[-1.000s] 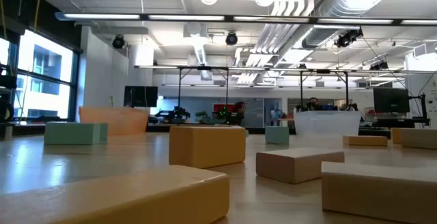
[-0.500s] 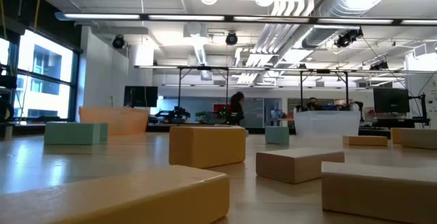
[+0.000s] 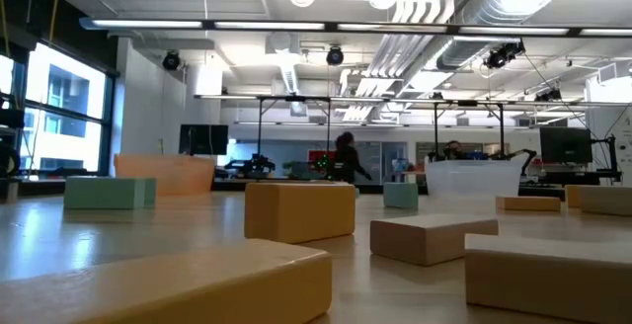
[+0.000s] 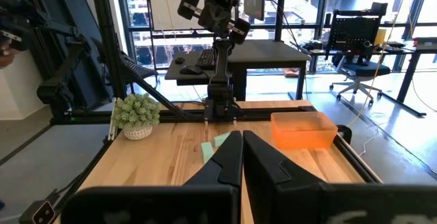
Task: Sort & place blocks by color
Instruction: Put the blue block into the orange bin
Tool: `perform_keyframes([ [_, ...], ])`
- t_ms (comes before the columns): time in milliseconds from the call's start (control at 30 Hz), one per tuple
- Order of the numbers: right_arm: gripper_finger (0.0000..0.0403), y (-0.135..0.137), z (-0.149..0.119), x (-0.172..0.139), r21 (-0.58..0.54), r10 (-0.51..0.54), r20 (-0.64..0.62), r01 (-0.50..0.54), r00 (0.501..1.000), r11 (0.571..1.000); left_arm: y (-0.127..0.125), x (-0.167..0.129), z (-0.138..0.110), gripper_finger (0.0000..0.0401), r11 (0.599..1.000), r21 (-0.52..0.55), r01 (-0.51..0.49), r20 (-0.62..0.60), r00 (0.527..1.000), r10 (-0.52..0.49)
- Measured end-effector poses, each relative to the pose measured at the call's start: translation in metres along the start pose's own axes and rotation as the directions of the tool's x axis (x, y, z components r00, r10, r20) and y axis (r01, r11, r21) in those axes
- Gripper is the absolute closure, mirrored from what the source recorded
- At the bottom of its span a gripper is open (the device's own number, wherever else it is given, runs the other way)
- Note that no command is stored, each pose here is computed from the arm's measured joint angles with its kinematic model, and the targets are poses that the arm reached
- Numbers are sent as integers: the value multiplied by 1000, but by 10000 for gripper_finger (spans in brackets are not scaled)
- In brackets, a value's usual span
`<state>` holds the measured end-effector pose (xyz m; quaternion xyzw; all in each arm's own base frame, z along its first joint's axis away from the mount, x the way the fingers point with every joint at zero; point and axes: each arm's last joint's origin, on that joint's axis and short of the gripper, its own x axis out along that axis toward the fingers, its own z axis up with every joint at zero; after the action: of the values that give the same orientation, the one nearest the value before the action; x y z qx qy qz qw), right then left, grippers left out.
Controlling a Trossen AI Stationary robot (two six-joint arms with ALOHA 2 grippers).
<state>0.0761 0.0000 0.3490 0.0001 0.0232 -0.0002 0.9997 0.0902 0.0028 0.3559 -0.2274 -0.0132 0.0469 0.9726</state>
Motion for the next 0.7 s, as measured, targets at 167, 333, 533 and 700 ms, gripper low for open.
perform_keyframes([
  [167, 402, 0, 0, 0, 0, 0, 0, 0, 1000, 1000, 0, 0, 0, 401, 1000, 25, 3, -2, 1000, -3],
  [333, 402, 0, 0, 0, 0, 0, 0, 0, 1000, 1000, 0, 0, 0, 401, 994, 106, 7, -3, 1000, -6],
  [533, 402, 0, 0, 0, 0, 0, 0, 0, 1000, 1000, 1, 3, -1, 400, 992, 124, -26, -1, 1000, 26],
  [700, 402, 0, 0, 0, 0, 0, -1, 0, 1000, 1000, 1, 11, -3, 382, 991, 127, -33, -30, 999, 37],
])
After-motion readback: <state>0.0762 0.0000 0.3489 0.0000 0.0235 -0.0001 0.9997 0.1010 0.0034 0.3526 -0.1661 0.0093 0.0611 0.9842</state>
